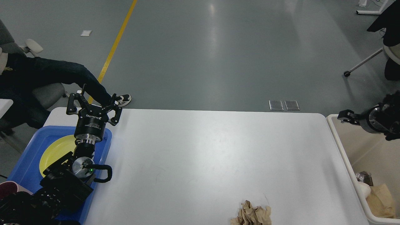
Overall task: Tidy desktop
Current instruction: 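Swing the right gripper over to the crumpled brown paper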
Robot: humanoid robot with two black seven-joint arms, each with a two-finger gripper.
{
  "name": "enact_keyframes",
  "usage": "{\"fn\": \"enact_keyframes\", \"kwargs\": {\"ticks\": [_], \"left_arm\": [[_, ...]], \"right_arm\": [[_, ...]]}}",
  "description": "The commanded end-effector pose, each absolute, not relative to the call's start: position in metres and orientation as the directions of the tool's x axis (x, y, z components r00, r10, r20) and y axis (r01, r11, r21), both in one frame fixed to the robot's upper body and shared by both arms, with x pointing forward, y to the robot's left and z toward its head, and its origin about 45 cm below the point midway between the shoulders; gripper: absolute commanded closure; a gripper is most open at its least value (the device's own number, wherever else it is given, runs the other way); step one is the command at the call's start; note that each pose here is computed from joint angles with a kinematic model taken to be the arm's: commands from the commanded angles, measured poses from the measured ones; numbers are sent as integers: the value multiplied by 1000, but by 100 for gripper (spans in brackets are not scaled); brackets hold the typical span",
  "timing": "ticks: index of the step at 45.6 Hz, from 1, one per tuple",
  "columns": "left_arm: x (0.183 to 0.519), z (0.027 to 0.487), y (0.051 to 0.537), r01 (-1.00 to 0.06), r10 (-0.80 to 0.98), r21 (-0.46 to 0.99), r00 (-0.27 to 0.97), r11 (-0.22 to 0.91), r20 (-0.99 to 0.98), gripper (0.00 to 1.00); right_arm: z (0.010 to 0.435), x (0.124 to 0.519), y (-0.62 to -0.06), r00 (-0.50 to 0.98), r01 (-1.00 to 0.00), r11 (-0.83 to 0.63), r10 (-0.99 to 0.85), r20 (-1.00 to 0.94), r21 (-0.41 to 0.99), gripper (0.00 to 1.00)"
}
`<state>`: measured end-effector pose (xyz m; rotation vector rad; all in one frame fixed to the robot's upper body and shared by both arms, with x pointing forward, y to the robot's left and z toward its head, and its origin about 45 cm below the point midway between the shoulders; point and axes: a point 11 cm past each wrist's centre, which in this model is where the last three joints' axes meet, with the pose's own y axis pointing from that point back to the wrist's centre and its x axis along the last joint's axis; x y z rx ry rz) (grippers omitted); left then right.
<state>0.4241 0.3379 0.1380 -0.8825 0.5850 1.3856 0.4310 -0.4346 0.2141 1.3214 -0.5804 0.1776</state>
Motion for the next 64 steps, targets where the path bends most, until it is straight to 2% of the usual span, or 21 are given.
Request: {"fn": "enact_keyframes", "kwargs": {"ticks": [1, 8, 13, 18, 23, 26, 33, 42, 57, 64], "left_arm": [[424, 138, 338, -982, 584, -186, 128, -40, -802, 3], [424, 138, 338, -982, 584, -186, 128, -40, -802, 3], [424, 138, 338, -982, 584, -186, 128, -40, -802, 3], [424, 138, 338, -982, 584, -186, 128, -40, -802, 3], [424, 138, 338, -982, 584, -186, 128, -40, -802, 3], [424, 138, 338, -982, 584, -186, 128, -40, -802, 3], [424, 138, 338, -982, 584, -186, 128, -40, -802, 3], [424, 138, 338, -982, 584, -186, 128, -40, -802, 3], [424, 138, 338, -982, 584, -186, 128, -40, -802, 3], [424, 138, 338, -982, 584, -186, 128, -40, -802, 3]], "right_arm": [[246, 439, -391, 909, -374, 206, -111, 401, 904, 1], [303, 434, -347, 984, -155, 130, -65, 165, 979, 0], [344, 448, -324, 970, -239, 93, -31, 243, 966, 0], [356, 448, -311, 967, -254, 63, -13, 256, 965, 0], [331, 440, -314, 980, -196, 48, -25, 197, 979, 0], [293, 427, -317, 992, -117, 32, -41, 118, 993, 0], [222, 387, -290, 996, 66, -123, -55, -73, 990, 0], [161, 341, -269, 968, 247, -134, -1, -249, 960, 0], [113, 301, -247, 929, 369, -171, 29, -369, 914, 0], [103, 292, -245, 919, 390, -195, 23, -393, 900, 0]]}}
